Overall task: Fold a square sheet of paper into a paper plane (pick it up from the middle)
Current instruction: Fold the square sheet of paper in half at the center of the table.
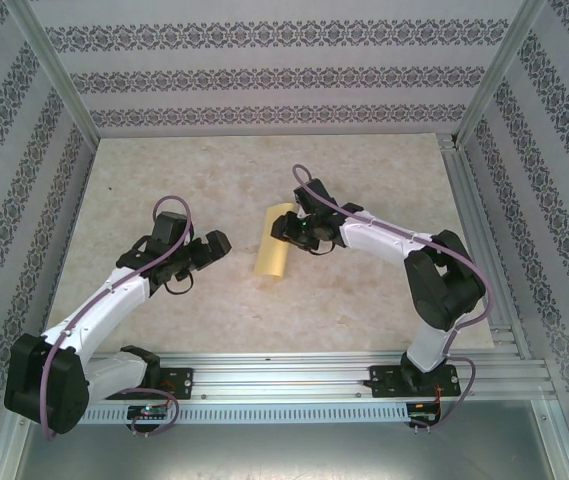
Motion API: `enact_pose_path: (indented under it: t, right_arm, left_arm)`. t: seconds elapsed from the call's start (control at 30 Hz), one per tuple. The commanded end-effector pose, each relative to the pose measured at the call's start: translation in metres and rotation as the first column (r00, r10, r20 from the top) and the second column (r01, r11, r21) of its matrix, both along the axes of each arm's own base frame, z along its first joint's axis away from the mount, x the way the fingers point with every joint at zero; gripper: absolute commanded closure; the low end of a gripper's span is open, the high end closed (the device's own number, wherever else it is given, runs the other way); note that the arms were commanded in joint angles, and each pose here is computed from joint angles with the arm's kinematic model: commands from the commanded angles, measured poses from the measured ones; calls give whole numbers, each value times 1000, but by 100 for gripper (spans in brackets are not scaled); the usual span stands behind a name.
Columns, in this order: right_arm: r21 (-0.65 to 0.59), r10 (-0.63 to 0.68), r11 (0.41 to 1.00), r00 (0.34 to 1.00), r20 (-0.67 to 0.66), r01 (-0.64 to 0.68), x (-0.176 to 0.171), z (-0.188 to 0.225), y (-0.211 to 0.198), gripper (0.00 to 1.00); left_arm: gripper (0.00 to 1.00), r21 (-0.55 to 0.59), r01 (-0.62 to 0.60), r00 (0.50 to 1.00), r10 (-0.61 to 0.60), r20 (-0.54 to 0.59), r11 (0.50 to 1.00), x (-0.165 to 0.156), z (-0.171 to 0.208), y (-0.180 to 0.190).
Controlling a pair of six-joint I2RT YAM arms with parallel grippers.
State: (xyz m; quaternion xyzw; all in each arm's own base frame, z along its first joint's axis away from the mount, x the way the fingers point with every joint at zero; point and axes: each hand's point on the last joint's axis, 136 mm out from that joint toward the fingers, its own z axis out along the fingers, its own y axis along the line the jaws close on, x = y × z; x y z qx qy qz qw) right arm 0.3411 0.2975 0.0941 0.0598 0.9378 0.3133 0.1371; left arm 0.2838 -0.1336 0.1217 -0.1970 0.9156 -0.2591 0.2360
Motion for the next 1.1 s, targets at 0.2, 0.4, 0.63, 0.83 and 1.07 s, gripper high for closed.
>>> enact_pose_path:
  t: [0.2,0.4,0.63,0.83,1.07]
  right_arm:
    - [41,41,998,999,-27,-40,4,-21,-43,46]
    - [-46,30,998,997,-66,-33,-2,-41,-81,36]
    - [-92,-14,996,997,-70,8,-7,-49,-108,33]
    - [-225,-55,974,996,-70,38,-12,-53,-134,31]
    - [-212,-130,970,991,-34,120,-3,-51,-135,28]
  left_arm:
    - [0,-141,84,995,-76,58,986,20,26,-36]
    - [0,-151,142,989,-135,55,978,24,26,-61]
    - [0,-135,221,975,-216,52,966,28,25,-95]
    - [3,-141,295,956,-290,51,945,30,23,-126]
    - [14,-152,353,935,-350,53,923,36,18,-157]
